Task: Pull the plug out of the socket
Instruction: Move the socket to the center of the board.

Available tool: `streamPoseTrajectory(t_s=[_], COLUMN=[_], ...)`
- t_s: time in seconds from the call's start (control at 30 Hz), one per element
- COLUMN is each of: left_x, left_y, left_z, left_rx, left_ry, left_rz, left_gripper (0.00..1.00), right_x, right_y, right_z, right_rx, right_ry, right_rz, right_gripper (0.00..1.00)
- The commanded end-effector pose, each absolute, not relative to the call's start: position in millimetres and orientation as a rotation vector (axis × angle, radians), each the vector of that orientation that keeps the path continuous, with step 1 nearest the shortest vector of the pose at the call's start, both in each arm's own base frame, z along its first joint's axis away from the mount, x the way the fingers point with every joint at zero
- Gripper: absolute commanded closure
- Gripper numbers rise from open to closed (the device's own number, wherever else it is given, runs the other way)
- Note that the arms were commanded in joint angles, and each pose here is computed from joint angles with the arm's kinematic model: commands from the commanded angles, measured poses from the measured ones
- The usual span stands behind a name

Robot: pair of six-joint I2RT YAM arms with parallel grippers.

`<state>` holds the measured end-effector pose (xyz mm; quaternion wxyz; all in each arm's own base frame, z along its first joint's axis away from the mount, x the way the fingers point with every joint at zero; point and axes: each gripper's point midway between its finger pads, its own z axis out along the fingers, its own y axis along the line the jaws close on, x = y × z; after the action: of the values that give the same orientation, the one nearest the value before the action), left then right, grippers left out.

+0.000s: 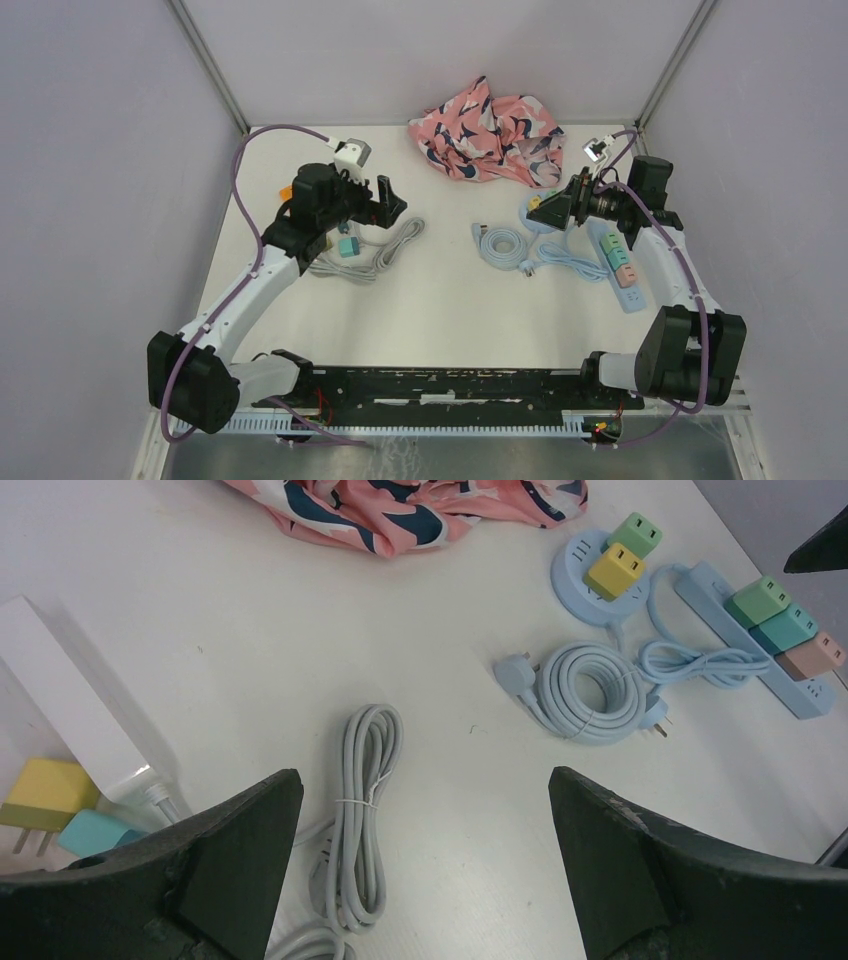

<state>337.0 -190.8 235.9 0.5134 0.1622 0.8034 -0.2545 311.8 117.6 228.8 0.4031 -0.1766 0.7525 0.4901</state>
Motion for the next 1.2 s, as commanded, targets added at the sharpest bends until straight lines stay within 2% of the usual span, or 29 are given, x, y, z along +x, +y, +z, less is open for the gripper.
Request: streamPoseTrajectory(t_s=[0.0,0.73,1.0,1.17], left_x=[341,334,336,335], left_y=[-184,-187,-186,-188], left_z=[262,277,271,273], left_rx=[0.391,0.394,0.393,0.392], left_ry=[1.852,1.805,1.822,1.819], left_rz=[-0.571,-0.604,-0.599,-0.614], left_gripper=[0.01,0.01,0.01,0.01], right_x=[316,312,307,300], right_y=[117,115,112,116], right_z=[248,243,236,217], right_rx=[-0.514,-0.575,-0.679,-0.89], right_ry=[1.833,1.825,1.807,1.805], right_rz=[1.226,1.155,1.059,0.938], right_gripper=[0.01,0.0,0.0,0.0])
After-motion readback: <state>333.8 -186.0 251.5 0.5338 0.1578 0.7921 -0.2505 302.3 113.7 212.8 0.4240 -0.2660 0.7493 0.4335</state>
